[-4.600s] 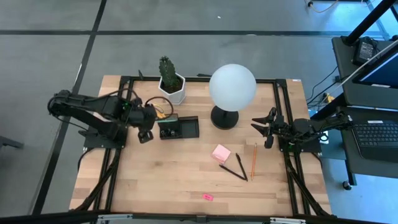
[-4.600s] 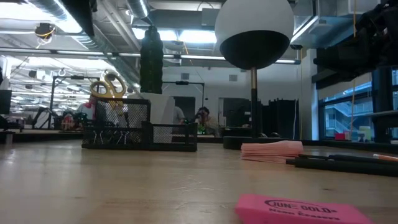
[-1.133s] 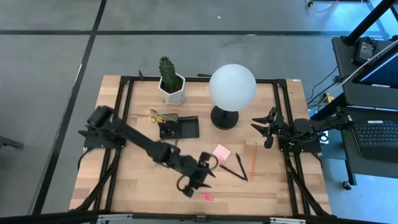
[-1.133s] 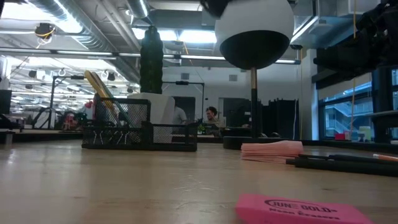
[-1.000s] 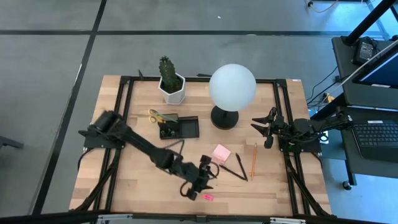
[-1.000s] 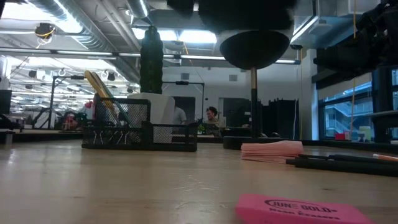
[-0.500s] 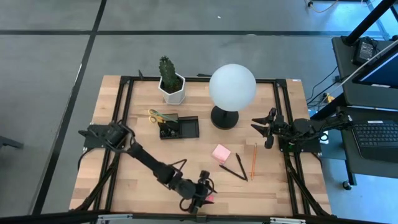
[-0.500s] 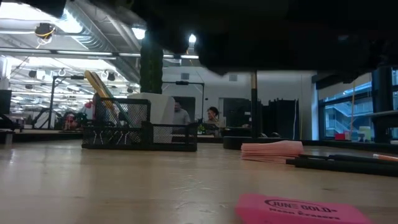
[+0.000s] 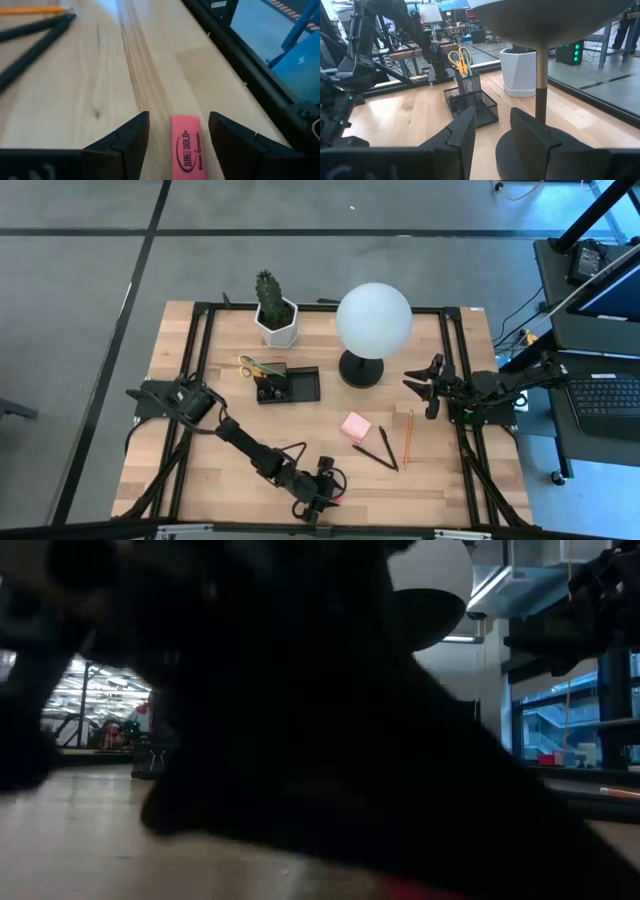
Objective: Pick and place office supplies into organizer
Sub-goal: Put the pink eraser into the black desk organizer
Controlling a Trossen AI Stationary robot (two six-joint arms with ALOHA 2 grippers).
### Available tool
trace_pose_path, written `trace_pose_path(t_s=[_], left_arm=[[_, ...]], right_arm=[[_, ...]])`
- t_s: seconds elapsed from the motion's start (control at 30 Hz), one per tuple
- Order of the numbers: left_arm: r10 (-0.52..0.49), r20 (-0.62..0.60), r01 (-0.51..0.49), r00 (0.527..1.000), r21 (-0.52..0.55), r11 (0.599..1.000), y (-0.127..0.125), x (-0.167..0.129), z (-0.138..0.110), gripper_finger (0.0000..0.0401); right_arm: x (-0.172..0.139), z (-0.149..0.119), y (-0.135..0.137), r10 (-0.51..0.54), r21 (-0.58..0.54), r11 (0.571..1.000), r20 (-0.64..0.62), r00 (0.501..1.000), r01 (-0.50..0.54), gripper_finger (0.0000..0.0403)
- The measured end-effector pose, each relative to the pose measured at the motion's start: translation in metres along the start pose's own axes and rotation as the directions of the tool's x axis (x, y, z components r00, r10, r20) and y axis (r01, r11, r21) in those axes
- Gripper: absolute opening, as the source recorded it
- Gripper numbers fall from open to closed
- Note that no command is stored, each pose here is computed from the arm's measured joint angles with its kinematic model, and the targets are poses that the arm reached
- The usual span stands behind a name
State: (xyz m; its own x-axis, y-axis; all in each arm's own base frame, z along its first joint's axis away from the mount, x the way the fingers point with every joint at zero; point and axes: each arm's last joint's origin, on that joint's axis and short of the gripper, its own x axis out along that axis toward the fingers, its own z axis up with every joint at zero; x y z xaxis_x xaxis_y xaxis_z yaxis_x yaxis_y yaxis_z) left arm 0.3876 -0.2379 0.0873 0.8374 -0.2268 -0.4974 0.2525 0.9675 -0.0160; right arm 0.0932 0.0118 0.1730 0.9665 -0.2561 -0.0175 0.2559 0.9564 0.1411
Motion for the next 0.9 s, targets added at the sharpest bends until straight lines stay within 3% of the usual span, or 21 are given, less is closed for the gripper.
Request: trace_pose_path(t_s=[0.33, 0.6, 0.9], left_arm=[[-0.01, -0.038, 0.005, 0.999, -0.124, 0.992, 0.0, 0.009, -0.016, 0.0171], [0.019, -0.066, -0.019, 0.998, 0.008, 1.0, -0.012, 0.006, -0.022, 0.0144], [0.031, -0.086, -0.031, 0.996, -0.001, 1.0, -0.014, 0.005, -0.024, 0.0126]], right_arm=[[0.001, -0.001, 0.0, -0.002, -0.008, 1.0, -0.014, 1.0, 0.002, 0.0126], [0.001, -0.002, 0.001, -0.003, -0.01, 1.0, -0.018, 1.0, 0.002, 0.0126], [0.001, -0.002, 0.001, -0.003, -0.01, 1.0, -0.018, 1.0, 0.002, 0.0126]])
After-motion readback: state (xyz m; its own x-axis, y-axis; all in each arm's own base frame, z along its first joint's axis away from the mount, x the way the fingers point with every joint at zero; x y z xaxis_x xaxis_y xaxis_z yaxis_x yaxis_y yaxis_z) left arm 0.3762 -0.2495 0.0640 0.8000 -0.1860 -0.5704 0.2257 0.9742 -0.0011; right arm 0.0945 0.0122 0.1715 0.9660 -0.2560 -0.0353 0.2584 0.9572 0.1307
